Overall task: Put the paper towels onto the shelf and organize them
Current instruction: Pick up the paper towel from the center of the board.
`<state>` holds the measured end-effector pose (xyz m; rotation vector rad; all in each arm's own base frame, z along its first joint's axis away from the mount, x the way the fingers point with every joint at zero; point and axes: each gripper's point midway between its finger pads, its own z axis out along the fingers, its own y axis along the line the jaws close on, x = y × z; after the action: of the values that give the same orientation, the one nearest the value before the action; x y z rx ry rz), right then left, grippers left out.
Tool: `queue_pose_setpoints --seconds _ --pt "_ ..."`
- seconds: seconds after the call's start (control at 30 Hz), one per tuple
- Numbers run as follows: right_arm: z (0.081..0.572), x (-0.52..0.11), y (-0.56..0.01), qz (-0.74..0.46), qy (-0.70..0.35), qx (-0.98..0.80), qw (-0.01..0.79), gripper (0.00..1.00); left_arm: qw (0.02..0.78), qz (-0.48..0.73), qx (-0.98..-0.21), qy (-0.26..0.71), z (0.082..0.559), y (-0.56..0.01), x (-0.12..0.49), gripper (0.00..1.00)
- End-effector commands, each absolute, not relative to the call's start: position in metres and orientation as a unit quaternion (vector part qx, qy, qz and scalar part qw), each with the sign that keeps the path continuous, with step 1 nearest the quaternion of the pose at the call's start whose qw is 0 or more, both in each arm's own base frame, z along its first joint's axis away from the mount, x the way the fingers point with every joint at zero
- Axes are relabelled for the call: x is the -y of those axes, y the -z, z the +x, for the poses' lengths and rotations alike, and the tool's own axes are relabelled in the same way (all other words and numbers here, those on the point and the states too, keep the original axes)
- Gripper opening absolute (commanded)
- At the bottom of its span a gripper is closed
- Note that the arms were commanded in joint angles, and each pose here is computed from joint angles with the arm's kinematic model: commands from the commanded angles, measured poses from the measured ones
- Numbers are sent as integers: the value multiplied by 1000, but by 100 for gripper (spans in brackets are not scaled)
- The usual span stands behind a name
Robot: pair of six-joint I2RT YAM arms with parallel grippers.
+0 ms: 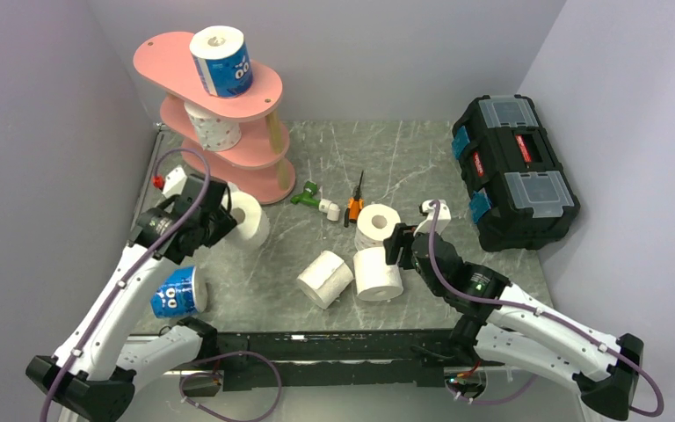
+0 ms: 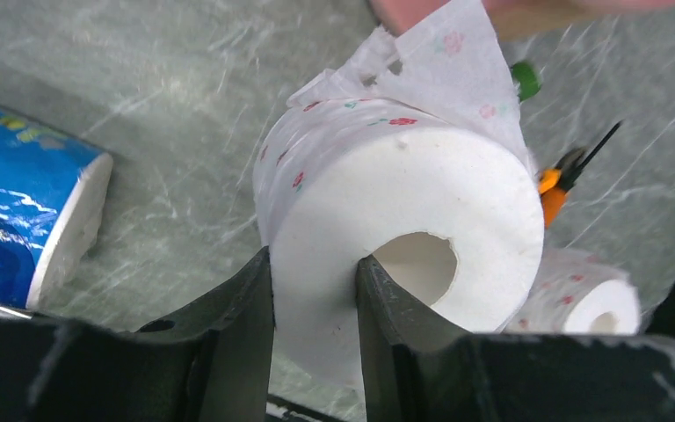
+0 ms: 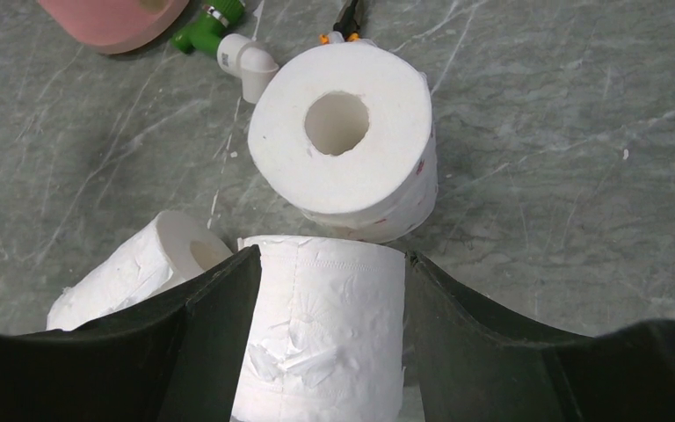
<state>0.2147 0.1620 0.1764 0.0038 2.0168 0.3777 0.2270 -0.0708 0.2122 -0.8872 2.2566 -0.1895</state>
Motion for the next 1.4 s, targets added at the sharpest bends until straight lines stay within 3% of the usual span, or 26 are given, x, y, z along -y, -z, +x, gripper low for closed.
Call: queue_pose_setpoints --seconds 0.0,0.33,0.47,0.77,1.37 --pt "218 -159 -188 13 -160 -829 536 64 397 -368 -839 64 252 -255 52 34" --pt "218 -155 -191 13 -158 -826 542 64 405 -519 -739 140 278 -303 42 29" --pt "217 -156 -192 11 -161 -825 542 64 394 -551 -720 152 288 -317 44 35" --pt "216 -154 -196 13 -168 -820 547 64 369 -571 -718 149 328 -339 53 38" --pt "215 -152 -197 13 -170 -816 553 65 362 -570 -724 141 355 -330 54 39"
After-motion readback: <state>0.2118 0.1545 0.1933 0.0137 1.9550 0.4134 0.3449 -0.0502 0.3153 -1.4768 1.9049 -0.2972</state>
